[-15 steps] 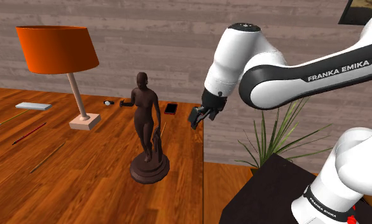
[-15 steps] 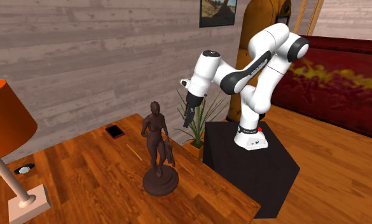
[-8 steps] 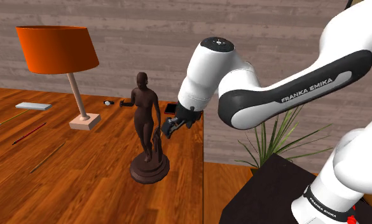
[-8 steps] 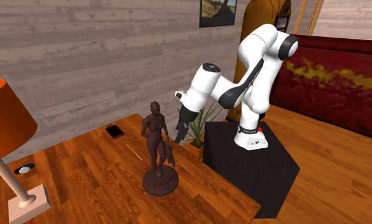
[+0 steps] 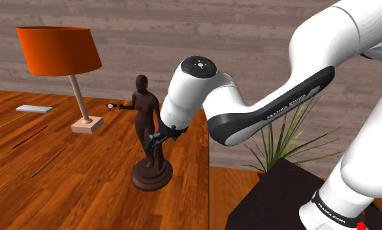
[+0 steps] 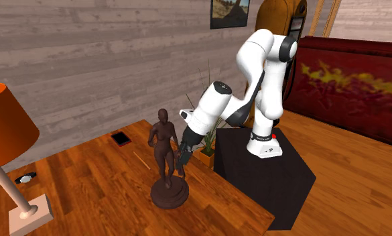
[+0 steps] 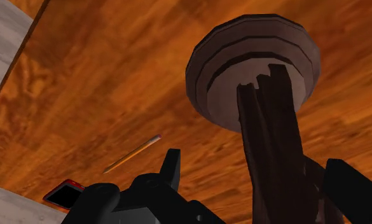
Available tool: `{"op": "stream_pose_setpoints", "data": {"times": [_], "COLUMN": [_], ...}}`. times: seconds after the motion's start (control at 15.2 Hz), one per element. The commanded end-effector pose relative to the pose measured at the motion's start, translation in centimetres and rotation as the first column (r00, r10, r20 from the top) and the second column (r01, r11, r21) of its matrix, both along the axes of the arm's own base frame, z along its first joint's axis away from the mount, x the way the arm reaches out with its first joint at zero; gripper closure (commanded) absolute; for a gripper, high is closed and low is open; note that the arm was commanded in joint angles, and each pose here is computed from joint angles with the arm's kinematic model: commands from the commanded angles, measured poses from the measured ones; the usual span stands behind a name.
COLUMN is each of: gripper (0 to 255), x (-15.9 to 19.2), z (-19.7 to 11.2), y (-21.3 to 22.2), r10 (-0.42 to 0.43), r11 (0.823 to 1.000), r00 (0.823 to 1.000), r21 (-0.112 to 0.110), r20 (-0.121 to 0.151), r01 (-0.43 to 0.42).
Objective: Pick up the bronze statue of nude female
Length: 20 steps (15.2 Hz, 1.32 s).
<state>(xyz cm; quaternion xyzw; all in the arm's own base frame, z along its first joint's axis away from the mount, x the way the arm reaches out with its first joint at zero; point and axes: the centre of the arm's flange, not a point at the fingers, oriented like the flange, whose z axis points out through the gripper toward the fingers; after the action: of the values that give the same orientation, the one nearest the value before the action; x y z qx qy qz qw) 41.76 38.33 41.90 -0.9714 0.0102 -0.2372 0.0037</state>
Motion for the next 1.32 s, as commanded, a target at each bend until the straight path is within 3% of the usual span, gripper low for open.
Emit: {"op": "stream_pose_setpoints", "data": {"times": [0.0,0.33,0.4,0.99,1.25], "gripper": [0,0,255,255,255], "x": [0.0,0.0,0.0,0.0,0.0], "z": [-1.0,-2.8,-2.9,-2.8,-0.7], "y": [0.1,0.1,0.1,0.1,0.1], "r10": [0.0,0.0,0.0,0.0,0.0], "r11": [1.0,1.0,1.0,1.0,1.0], "r00": [1.0,1.0,1.0,1.0,1.0], "r21": [0.0,0.0,0.0,0.0,0.0], "r20": [0.003,0.003,0.003,0.003,0.003], "r01": [0.0,0.0,0.0,0.0,0.0]}}
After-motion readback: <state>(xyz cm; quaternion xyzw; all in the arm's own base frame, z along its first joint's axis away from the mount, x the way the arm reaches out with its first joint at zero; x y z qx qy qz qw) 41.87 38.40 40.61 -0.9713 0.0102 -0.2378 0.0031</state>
